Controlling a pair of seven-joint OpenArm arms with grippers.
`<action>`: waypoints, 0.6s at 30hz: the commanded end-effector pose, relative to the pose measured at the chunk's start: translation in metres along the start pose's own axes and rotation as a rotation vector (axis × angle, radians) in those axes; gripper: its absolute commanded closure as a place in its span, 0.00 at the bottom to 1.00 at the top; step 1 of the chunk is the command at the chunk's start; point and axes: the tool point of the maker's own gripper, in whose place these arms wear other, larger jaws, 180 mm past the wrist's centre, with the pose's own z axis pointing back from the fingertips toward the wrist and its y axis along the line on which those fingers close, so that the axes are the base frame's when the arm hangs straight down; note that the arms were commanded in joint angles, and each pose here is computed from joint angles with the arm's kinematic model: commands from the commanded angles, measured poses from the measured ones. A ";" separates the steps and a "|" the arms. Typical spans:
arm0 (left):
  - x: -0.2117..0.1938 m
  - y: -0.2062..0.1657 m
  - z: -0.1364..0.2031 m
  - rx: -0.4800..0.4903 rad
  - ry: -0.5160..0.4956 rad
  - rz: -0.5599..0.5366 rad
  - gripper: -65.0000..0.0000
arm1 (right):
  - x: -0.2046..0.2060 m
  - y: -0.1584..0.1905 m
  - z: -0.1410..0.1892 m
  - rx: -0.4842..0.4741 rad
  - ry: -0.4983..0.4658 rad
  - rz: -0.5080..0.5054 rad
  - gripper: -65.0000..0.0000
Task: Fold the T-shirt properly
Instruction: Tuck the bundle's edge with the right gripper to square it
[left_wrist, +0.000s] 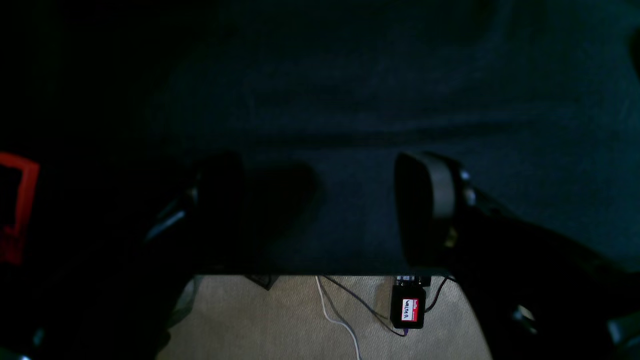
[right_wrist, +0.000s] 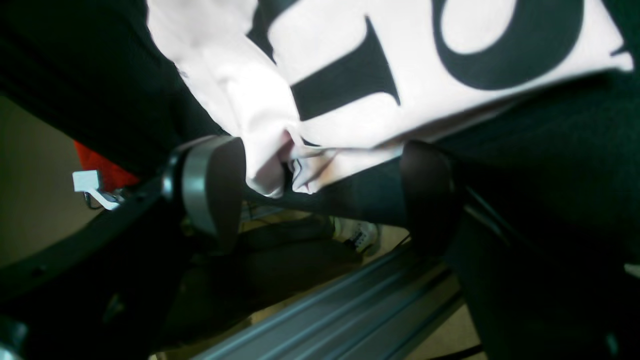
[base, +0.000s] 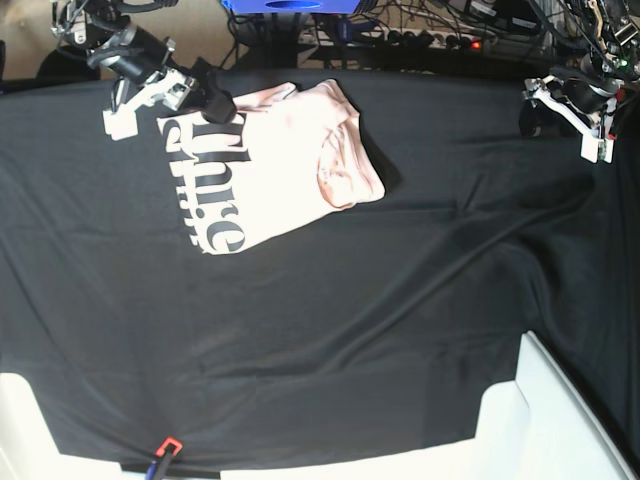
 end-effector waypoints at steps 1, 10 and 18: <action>0.012 0.007 0.005 0.008 -0.034 -0.019 0.33 | 0.007 0.005 0.001 0.028 -0.026 0.013 0.30; 0.012 0.007 0.005 0.008 -0.034 -0.019 0.33 | 0.015 0.008 -0.005 0.053 -0.036 0.031 0.30; 0.012 0.007 0.005 0.008 -0.034 -0.019 0.33 | 0.033 -0.009 0.010 0.006 -0.094 0.023 0.30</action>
